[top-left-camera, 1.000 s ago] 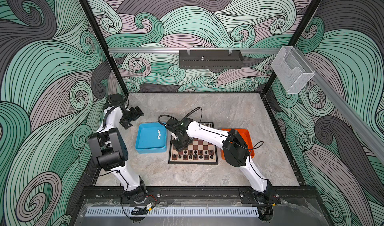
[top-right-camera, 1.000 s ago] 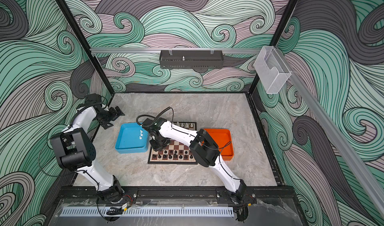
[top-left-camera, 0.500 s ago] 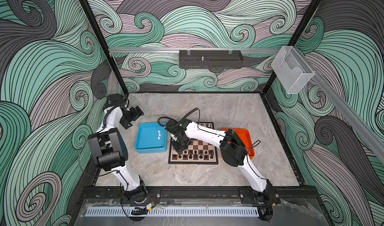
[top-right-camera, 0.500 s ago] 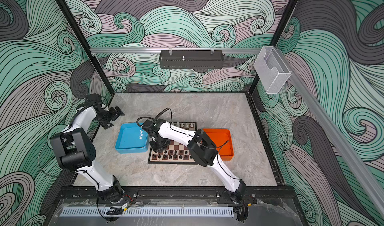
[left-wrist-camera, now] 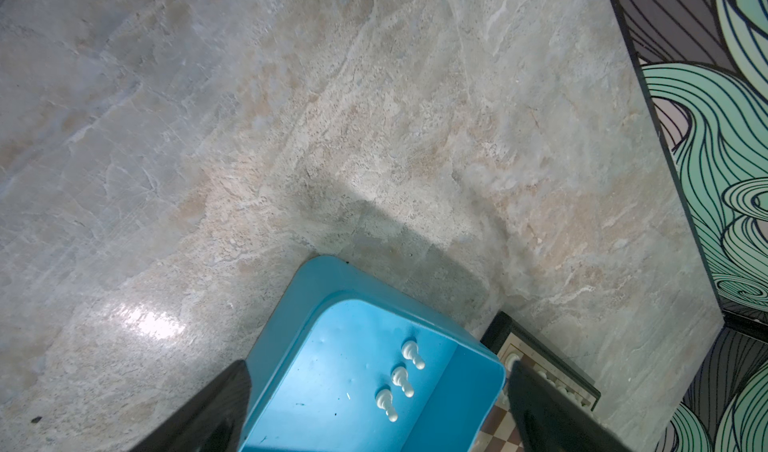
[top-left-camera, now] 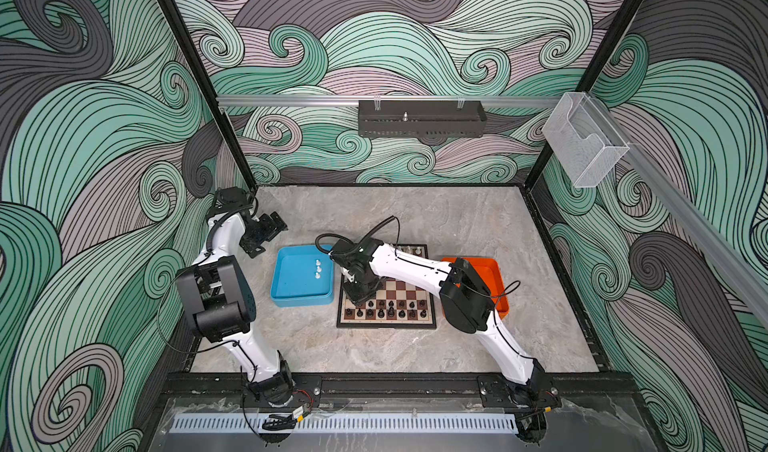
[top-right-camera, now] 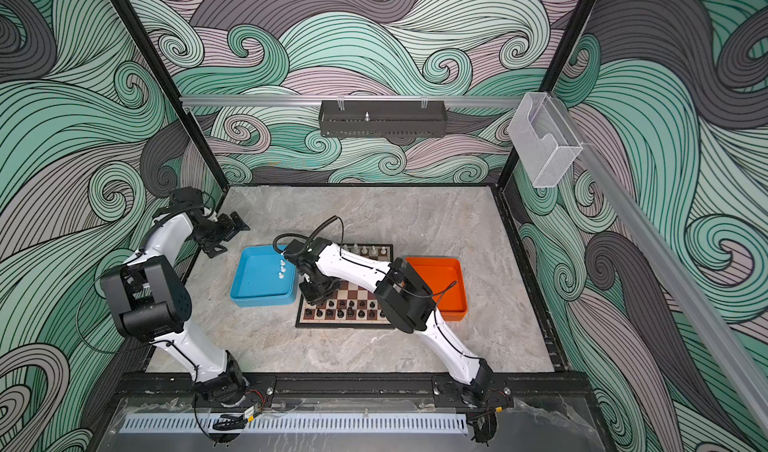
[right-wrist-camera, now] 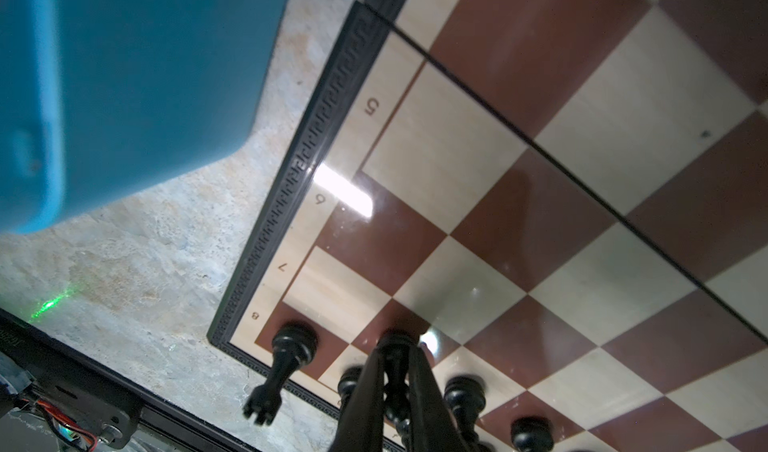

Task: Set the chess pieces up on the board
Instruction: 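Open the right gripper to release the black pawn on the near rank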

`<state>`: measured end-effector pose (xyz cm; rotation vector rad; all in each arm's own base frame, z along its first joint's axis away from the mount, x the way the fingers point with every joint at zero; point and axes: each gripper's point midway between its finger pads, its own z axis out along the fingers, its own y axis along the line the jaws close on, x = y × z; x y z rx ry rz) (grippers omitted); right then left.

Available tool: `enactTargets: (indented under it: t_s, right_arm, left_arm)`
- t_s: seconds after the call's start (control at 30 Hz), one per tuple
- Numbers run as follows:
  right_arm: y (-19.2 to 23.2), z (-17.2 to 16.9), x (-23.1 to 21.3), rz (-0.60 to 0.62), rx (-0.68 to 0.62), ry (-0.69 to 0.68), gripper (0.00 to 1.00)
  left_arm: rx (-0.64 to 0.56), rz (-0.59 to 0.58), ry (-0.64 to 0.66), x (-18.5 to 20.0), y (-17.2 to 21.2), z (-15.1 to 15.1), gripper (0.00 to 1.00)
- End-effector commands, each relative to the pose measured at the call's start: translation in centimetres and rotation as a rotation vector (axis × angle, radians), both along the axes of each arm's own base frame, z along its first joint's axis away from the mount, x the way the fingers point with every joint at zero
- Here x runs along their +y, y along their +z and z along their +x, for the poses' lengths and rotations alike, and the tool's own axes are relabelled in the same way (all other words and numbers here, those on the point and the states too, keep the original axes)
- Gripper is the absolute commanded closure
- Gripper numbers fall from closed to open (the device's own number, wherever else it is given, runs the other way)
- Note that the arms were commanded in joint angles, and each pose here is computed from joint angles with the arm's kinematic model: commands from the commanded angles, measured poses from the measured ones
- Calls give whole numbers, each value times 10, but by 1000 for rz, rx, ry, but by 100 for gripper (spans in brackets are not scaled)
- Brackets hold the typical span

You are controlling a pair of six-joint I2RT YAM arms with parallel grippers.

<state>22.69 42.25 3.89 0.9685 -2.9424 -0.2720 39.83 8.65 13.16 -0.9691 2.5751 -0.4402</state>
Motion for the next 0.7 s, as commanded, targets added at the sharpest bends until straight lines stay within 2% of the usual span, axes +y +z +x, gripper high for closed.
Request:
enactTargets:
  t_s: [0.0, 0.3, 0.67]
  right_arm:
    - [1, 0, -7, -40, -13, 0, 86]
    - [0, -1, -7, -41, -7, -1, 86]
    - [5, 0, -5, -29, -13, 3, 75]
  left_arm:
    - [-11, -10, 13, 1, 5, -1, 1]
    - [-12, -11, 13, 1, 5, -1, 1]
    - [-15, -9, 11, 1, 6, 0, 2]
